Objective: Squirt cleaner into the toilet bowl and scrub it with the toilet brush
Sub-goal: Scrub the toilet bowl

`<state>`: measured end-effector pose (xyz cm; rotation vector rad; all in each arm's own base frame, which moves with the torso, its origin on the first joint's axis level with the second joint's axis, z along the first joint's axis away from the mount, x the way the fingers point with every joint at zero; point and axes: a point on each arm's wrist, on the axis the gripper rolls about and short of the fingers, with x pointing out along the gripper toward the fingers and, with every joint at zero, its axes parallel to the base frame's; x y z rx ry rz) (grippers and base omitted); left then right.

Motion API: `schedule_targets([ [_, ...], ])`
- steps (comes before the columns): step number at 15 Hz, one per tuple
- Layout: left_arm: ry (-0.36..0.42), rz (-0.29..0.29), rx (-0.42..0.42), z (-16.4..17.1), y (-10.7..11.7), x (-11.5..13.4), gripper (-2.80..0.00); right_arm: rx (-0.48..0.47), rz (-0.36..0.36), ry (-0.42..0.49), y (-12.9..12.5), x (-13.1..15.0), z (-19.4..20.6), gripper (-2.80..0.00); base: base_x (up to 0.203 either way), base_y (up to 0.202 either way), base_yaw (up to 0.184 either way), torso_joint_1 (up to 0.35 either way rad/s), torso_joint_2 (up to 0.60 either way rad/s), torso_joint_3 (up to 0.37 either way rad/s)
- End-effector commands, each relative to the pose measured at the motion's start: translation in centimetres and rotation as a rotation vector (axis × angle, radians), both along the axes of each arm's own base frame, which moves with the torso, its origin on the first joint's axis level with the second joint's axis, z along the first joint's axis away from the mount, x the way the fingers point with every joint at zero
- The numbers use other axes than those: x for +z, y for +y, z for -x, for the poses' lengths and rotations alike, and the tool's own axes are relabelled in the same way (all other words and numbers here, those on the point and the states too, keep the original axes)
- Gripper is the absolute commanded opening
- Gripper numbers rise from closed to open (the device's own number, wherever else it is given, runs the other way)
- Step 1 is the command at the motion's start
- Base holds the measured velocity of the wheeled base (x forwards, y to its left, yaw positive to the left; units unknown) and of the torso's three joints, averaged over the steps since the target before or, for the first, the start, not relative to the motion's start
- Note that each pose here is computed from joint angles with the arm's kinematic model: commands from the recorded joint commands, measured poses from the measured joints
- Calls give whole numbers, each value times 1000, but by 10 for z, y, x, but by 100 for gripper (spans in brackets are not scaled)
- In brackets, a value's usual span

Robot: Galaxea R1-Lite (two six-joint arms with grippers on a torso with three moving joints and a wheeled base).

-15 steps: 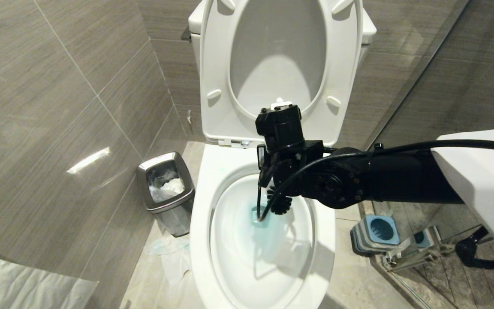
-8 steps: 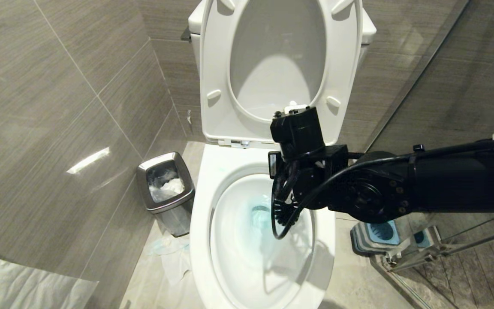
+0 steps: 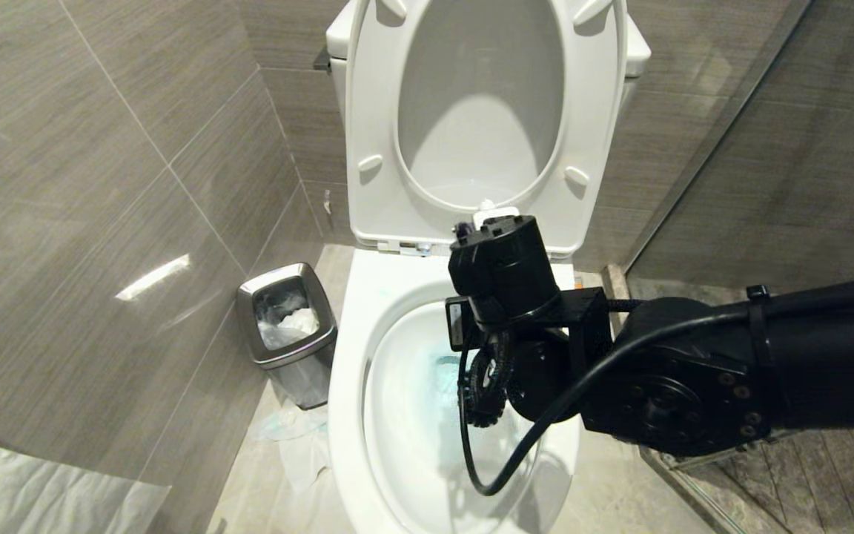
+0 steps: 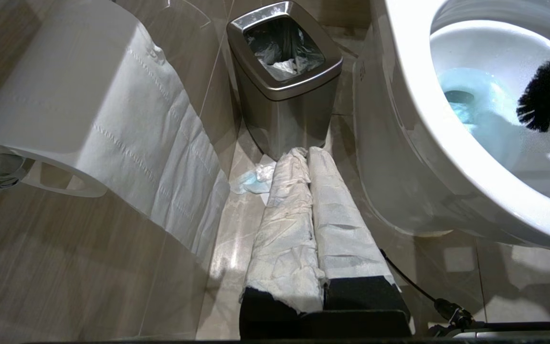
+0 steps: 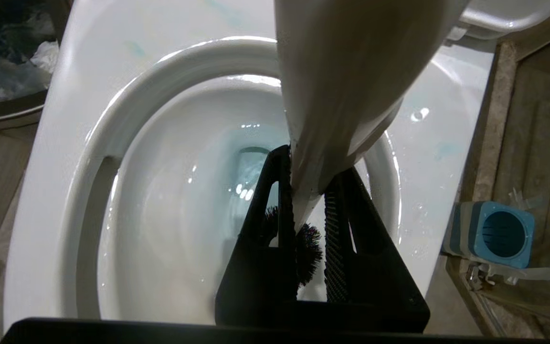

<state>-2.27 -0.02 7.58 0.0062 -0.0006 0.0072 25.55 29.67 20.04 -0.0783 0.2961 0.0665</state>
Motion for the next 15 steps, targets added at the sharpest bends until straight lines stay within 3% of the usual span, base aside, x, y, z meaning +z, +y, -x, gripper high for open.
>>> schedule_targets([
  [1,1,0,0,0,0,0,-280,25,12,8,5,-4,11,-280,0,0,0,0,0,0],
  [15,-1,0,0,0,0,0,-280,93,-2,0,27,-3,35,-280,0,0,0,0,0,0],
])
